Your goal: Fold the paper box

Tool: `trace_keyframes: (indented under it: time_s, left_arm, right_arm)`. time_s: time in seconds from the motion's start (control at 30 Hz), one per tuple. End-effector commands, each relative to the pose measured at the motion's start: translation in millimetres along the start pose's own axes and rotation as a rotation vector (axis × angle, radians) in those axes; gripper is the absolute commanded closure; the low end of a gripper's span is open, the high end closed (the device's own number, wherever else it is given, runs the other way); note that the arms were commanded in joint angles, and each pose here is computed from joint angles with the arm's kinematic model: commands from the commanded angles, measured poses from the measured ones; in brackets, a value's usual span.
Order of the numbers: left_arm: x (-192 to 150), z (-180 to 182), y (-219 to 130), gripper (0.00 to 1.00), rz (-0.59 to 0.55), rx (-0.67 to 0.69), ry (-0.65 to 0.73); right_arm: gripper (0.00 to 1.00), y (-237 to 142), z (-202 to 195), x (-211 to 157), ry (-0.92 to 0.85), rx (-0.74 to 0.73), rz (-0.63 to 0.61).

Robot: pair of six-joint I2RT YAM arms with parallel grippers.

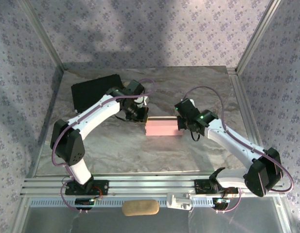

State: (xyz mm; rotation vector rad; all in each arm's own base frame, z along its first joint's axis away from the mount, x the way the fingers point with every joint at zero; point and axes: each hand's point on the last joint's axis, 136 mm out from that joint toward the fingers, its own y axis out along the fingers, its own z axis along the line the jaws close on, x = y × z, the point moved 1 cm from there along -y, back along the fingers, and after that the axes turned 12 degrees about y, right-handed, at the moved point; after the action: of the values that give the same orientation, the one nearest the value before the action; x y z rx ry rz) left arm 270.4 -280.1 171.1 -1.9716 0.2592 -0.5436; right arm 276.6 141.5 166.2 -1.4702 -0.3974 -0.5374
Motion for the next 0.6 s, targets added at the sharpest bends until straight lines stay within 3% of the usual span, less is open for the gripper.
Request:
trace_keyframes:
  time_s: [0.0,0.57]
  left_arm:
    - [6.0,-14.9,-9.8,1.0,-0.029,-0.059,0.023]
    - [8.0,-12.1,-18.3,1.0,-0.055,-0.105,-0.001]
  right_arm:
    - [1.0,-2.4,4.4,-7.4,-0.004,0.015,0.023]
    - [1.0,-6.0,3.6,-4.6,-0.005,0.022,0.021]
